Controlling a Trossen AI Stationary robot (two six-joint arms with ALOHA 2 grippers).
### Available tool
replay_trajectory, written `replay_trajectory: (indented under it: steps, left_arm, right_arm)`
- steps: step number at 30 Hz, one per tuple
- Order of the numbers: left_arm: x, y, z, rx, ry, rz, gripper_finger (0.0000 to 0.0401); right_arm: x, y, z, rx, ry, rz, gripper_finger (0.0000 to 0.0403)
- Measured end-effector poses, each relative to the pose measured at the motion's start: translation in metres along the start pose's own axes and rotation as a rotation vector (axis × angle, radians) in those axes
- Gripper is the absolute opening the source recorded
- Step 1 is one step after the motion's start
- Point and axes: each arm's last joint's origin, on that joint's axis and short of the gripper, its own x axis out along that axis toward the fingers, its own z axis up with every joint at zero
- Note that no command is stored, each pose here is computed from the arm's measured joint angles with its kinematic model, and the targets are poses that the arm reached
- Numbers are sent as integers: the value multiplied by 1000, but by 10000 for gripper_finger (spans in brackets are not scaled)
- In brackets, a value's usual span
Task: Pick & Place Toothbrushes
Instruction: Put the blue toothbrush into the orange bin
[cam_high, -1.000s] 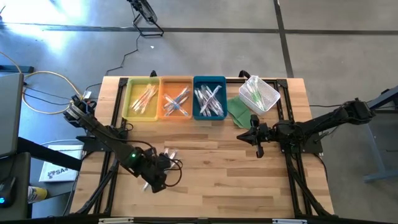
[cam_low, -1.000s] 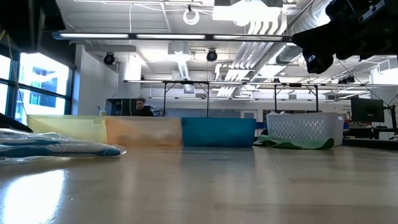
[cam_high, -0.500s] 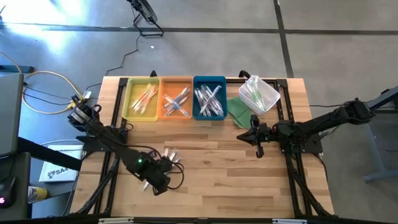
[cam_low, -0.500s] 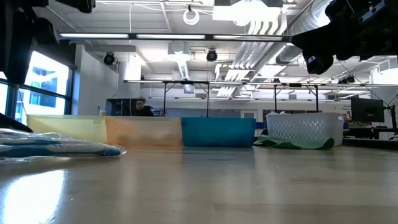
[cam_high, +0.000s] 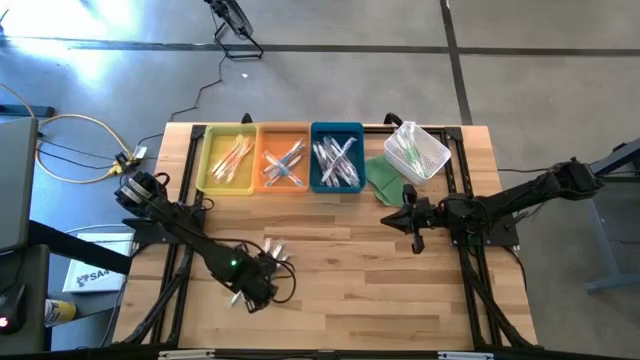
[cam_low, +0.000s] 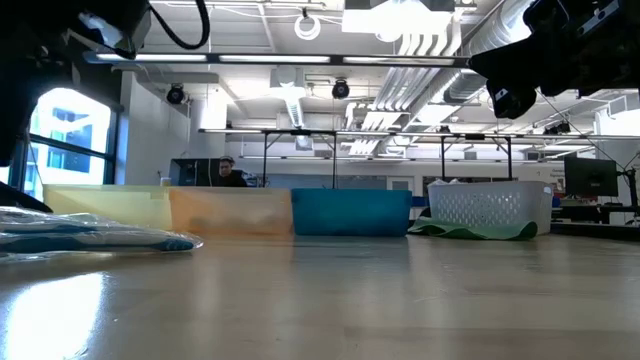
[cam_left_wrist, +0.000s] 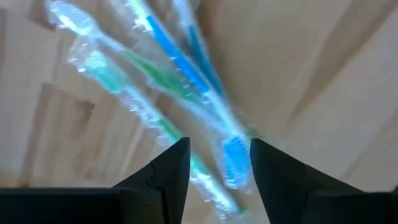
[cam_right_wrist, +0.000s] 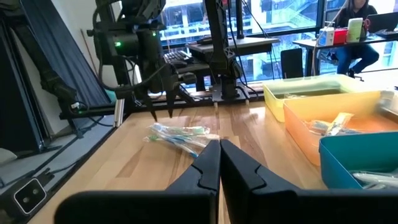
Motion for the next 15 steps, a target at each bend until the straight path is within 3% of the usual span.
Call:
replay_trajectory:
  steps: [7,15]
  left_arm:
    - [14,11,7,34,27,-13,162]
    - [35,24,14,66,128,-108,161]
  right_arm:
    - [0,0,0,0,3,-1,2]
    - [0,0,0,0,3,-1,2]
